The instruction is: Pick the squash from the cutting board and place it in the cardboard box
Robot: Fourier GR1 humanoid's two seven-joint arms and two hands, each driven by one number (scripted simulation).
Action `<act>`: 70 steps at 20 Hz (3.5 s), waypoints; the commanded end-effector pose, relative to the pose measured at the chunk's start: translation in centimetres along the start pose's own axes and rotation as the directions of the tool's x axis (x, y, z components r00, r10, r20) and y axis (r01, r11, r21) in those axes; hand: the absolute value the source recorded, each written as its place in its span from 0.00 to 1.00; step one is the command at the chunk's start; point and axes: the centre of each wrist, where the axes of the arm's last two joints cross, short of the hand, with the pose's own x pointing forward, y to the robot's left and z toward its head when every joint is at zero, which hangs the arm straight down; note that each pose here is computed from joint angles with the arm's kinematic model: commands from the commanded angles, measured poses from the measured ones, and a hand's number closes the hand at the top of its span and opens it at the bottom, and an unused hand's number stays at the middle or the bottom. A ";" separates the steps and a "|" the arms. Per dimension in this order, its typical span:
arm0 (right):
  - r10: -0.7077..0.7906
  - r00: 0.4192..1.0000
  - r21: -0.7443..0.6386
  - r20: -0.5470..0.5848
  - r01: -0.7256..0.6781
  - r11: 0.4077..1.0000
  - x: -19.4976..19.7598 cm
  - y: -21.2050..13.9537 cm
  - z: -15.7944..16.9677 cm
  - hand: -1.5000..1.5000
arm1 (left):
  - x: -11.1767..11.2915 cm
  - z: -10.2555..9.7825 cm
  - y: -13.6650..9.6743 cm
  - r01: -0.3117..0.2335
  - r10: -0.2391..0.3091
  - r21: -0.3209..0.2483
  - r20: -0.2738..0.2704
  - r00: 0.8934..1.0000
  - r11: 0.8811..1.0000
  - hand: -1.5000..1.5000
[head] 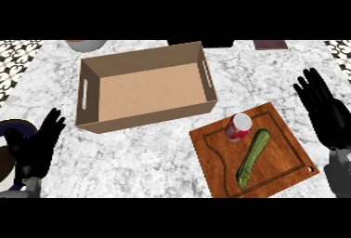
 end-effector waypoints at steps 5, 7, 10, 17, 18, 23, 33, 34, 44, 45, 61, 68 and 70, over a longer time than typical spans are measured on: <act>-0.008 0.999 -0.085 0.039 0.011 0.996 -3.6 0.7 4.9 0.00 | 3.0 -0.7 4.9 0.330 -0.356 0.162 0.173 0.918 0.930 0.50; 0.559 0.823 0.086 0.105 -0.567 0.819 1.8 -2.9 3.1 0.00 | 2.8 -0.8 4.2 0.287 -0.303 0.117 0.155 0.940 0.951 0.50; 0.658 0.753 0.101 0.014 -0.656 0.748 -5.4 -1.2 8.2 0.00 | 2.8 -0.7 4.3 0.349 -0.368 0.135 0.161 0.916 0.928 0.50; 0.304 0.925 -0.028 0.228 -0.305 0.952 -10.7 -2.2 13.0 0.00 | 2.1 -1.8 3.3 0.367 -0.384 0.122 0.174 0.907 0.922 0.50; 0.338 0.909 -0.003 0.242 -0.348 0.938 -11.2 -1.5 14.4 0.00 | 2.6 -2.5 2.8 0.369 -0.387 0.132 0.166 0.907 0.920 0.50; 0.667 0.726 0.022 0.169 -0.679 0.734 -7.6 -4.9 12.2 0.00 | 2.2 -2.2 3.3 0.384 -0.403 0.133 0.175 0.898 0.914 0.50; 0.869 0.493 0.377 0.052 -0.815 0.440 -0.9 -2.5 8.4 0.00 | 1.6 -2.1 2.5 0.380 -0.397 0.128 0.160 0.904 0.916 0.50; 0.883 0.469 0.410 0.036 -0.812 0.415 -0.5 -1.6 8.0 0.00 | 2.9 -2.6 2.5 0.362 -0.377 0.114 0.174 0.910 0.925 0.50; 0.905 0.424 0.519 -0.022 -0.769 0.373 -2.6 1.9 4.6 0.00 | 1.8 -2.4 4.3 0.374 -0.391 0.121 0.178 0.903 0.920 0.50; 0.906 0.424 0.522 -0.007 -0.771 0.365 -1.7 3.3 1.9 0.00 | 1.8 -2.2 1.9 0.371 -0.388 0.123 0.179 0.904 0.920 0.50; 0.867 0.495 0.552 0.050 -0.737 0.389 -0.9 4.3 3.7 0.00 | 3.2 -2.9 2.9 0.371 -0.387 0.122 0.169 0.906 0.921 0.50; 0.851 0.519 0.548 0.083 -0.737 0.397 1.0 8.6 2.8 0.00 | 4.6 -1.6 1.8 0.374 -0.392 0.128 0.175 0.903 0.918 0.50; 0.869 0.489 0.549 0.078 -0.749 0.372 -0.9 10.4 4.4 0.00 | 3.6 -1.4 3.1 0.365 -0.379 0.114 0.161 0.911 0.924 0.50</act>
